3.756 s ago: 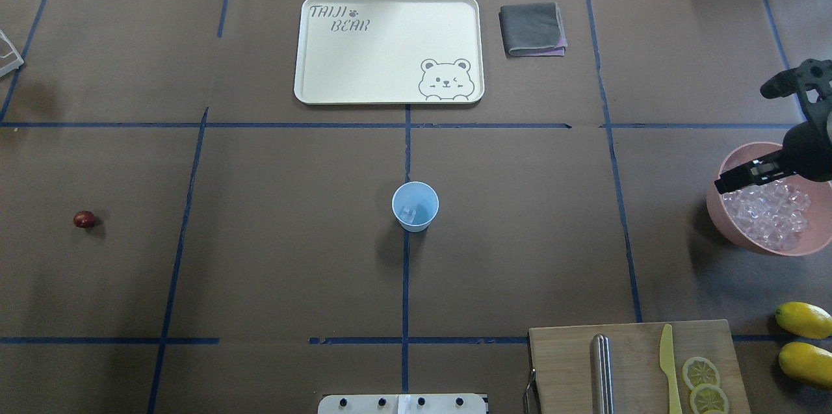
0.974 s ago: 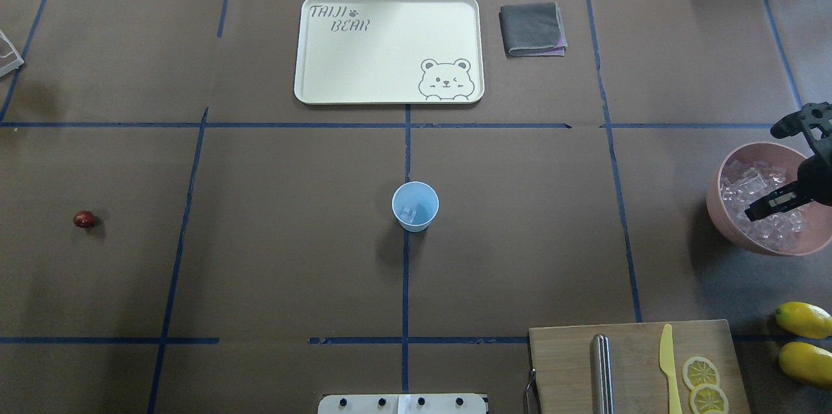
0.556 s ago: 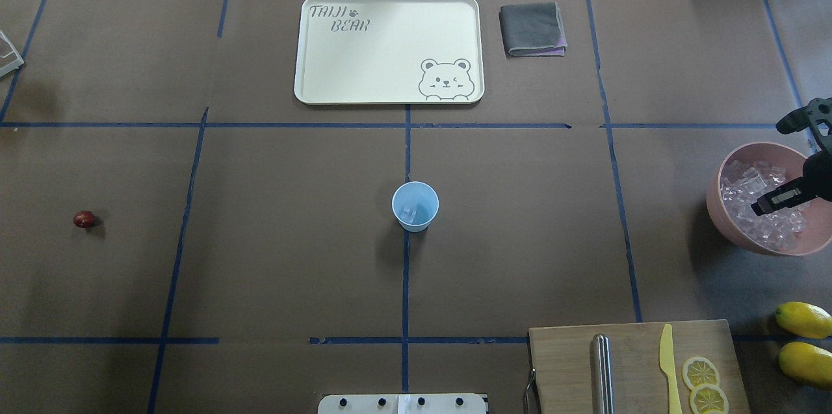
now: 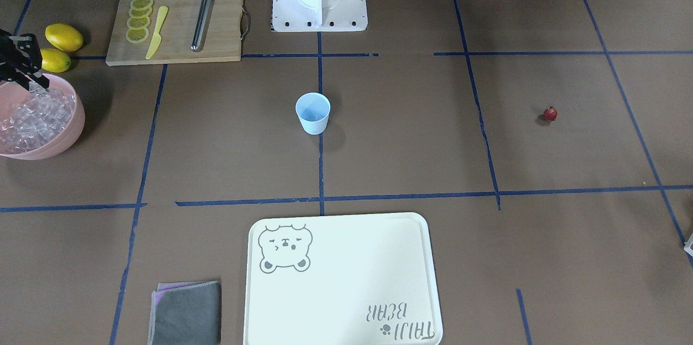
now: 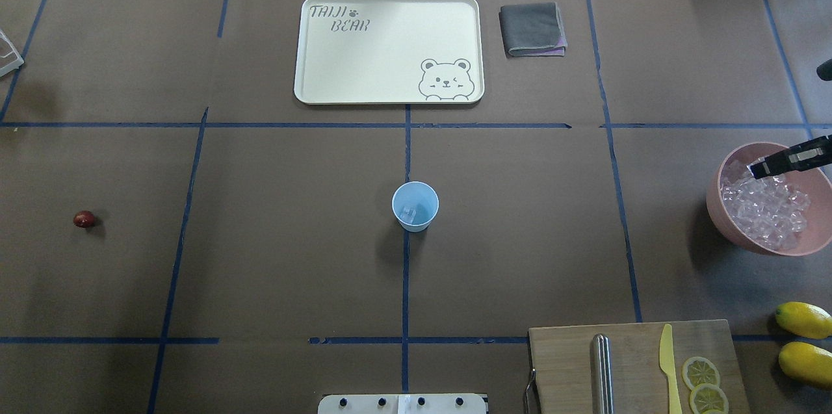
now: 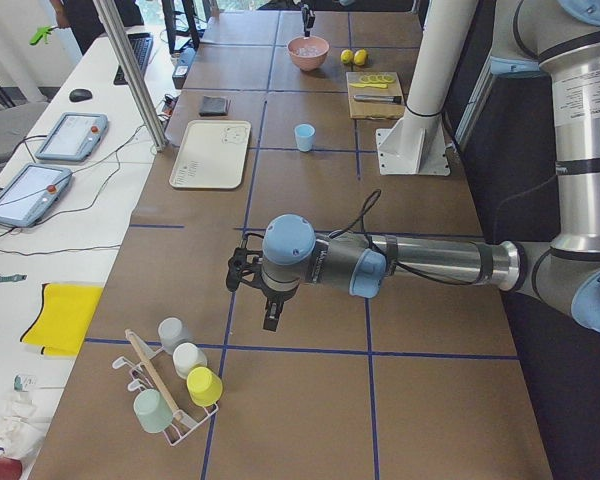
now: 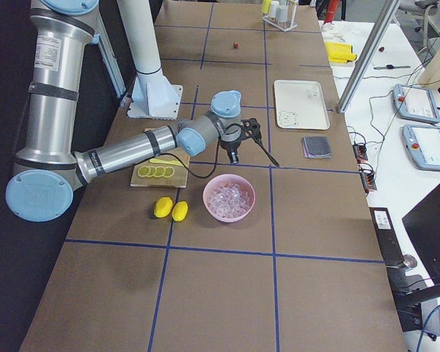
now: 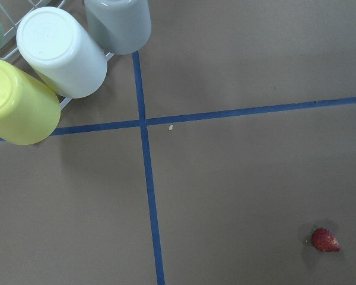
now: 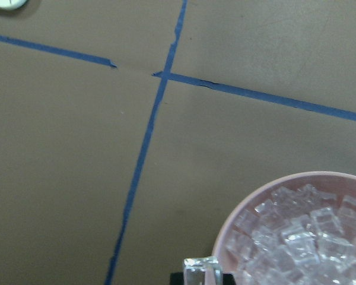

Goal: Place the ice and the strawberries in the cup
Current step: 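Carry the ice with the right gripper to the blue cup and release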

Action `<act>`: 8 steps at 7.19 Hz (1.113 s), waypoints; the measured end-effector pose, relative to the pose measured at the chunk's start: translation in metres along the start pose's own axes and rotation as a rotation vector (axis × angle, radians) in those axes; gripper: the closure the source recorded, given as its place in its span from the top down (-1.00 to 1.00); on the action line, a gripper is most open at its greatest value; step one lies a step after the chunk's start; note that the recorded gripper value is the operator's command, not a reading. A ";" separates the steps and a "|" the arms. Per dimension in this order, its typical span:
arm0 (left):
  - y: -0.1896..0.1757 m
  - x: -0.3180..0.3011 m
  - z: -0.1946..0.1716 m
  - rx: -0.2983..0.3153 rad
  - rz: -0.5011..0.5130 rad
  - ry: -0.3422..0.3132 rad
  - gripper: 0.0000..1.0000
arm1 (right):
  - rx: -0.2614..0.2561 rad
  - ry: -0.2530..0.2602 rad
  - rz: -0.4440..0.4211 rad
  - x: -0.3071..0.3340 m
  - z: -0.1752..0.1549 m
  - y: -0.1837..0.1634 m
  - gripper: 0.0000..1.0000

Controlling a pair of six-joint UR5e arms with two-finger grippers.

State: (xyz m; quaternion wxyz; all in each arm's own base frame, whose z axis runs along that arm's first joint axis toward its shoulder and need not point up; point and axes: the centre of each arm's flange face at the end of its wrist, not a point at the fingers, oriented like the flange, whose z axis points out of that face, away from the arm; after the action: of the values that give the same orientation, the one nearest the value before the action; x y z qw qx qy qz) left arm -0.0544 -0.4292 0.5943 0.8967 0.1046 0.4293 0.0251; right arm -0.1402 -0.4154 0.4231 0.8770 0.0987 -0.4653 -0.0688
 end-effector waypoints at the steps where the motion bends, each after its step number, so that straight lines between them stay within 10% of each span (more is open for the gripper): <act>1: 0.000 0.000 0.000 0.000 0.000 0.000 1.00 | 0.009 -0.060 0.089 -0.052 0.003 -0.021 -1.00; 3: 0.000 -0.001 0.001 -0.002 -0.002 -0.001 1.00 | 0.004 -0.141 0.234 -0.183 0.033 -0.044 -0.99; 8: 0.001 -0.002 0.002 -0.004 -0.006 0.000 0.99 | 0.036 -0.032 0.345 -0.419 0.136 -0.062 -0.98</act>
State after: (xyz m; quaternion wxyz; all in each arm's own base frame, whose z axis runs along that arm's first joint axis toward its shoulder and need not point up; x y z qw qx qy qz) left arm -0.0544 -0.4284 0.5971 0.8970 0.1014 0.4296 0.0235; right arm -0.4885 -0.4012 0.1467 0.8664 0.0319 -0.4902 0.0893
